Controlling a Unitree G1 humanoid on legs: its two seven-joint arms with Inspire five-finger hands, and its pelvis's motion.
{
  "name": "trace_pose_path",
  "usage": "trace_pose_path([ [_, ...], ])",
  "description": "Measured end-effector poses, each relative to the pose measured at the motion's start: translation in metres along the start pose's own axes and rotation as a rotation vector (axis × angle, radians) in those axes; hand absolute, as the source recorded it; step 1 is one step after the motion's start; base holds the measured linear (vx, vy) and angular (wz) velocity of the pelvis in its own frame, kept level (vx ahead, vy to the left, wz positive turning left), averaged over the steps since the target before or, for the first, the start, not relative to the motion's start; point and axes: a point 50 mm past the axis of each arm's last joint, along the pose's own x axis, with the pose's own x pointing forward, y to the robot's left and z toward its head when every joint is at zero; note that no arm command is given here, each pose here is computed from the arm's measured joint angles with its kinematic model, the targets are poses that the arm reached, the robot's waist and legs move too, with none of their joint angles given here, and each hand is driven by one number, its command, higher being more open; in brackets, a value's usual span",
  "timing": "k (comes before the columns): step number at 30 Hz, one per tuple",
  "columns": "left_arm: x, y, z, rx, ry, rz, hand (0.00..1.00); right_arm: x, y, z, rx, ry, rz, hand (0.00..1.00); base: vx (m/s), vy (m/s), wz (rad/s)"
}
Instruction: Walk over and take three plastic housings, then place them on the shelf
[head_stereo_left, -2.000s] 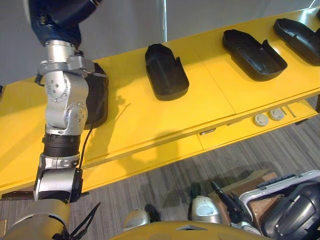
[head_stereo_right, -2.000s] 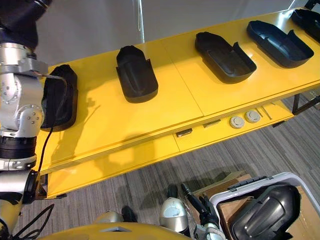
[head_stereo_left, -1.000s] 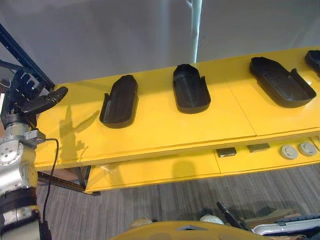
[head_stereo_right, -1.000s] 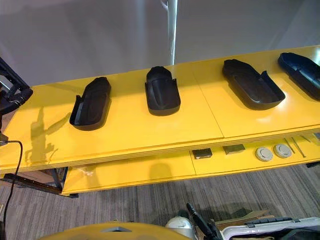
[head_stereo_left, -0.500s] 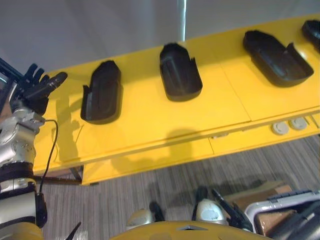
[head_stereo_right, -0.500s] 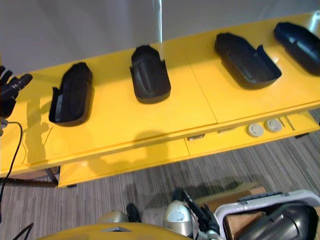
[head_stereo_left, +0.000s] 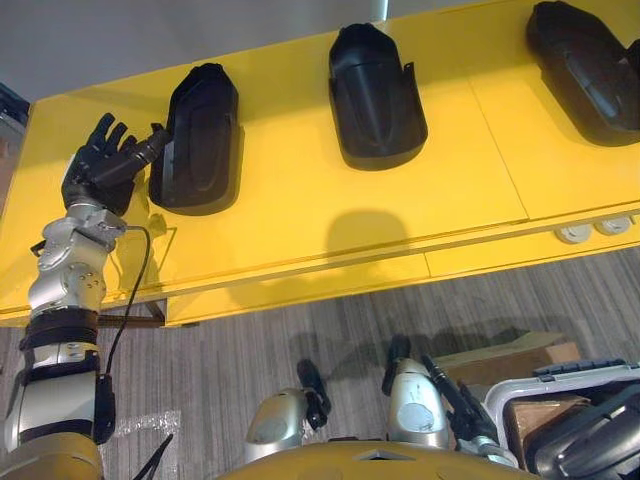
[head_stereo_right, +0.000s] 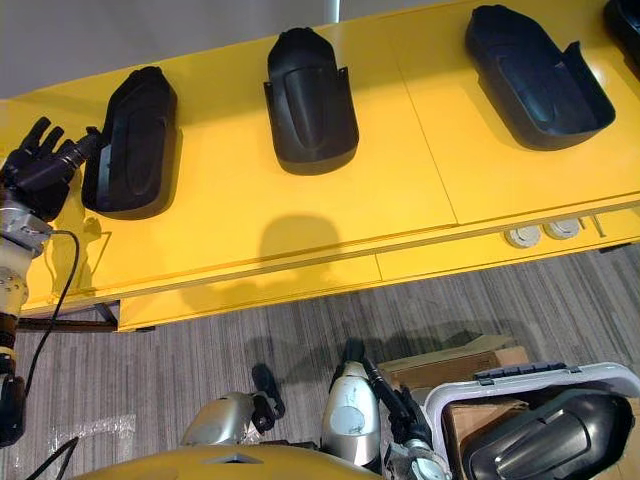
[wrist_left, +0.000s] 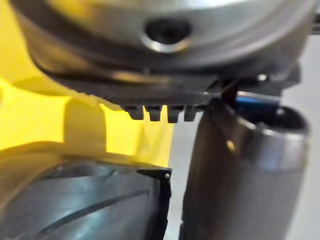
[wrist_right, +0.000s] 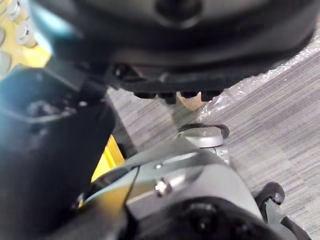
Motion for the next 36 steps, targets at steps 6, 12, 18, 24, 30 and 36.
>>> trace_pose_path([
  [6,0.001,-0.004,0.000,-0.010,-0.016,-0.005,1.00,0.001,0.002,0.006,0.008,-0.018,0.007,1.00,-0.02,-0.021,-0.06],
  [12,0.004,-0.013,0.002,-0.107,-0.038,-0.031,1.00,0.001,0.001,0.006,0.027,-0.014,0.003,1.00,-0.01,0.002,-0.02],
  [18,0.005,-0.026,0.007,-0.096,-0.052,-0.083,1.00,0.002,0.000,0.007,0.029,-0.013,-0.021,1.00,0.00,0.000,0.02],
  [24,0.005,-0.030,0.006,-0.173,-0.048,-0.103,1.00,0.003,0.001,0.008,0.030,-0.009,-0.019,1.00,0.00,-0.002,-0.01],
  [30,0.007,-0.036,0.003,-0.201,-0.030,-0.122,1.00,0.003,0.001,0.008,0.038,-0.010,-0.020,1.00,0.00,0.000,0.00],
  [36,0.007,-0.045,0.000,-0.218,-0.029,-0.152,1.00,0.003,0.001,0.008,0.046,-0.008,-0.025,1.00,0.00,0.000,0.00],
])
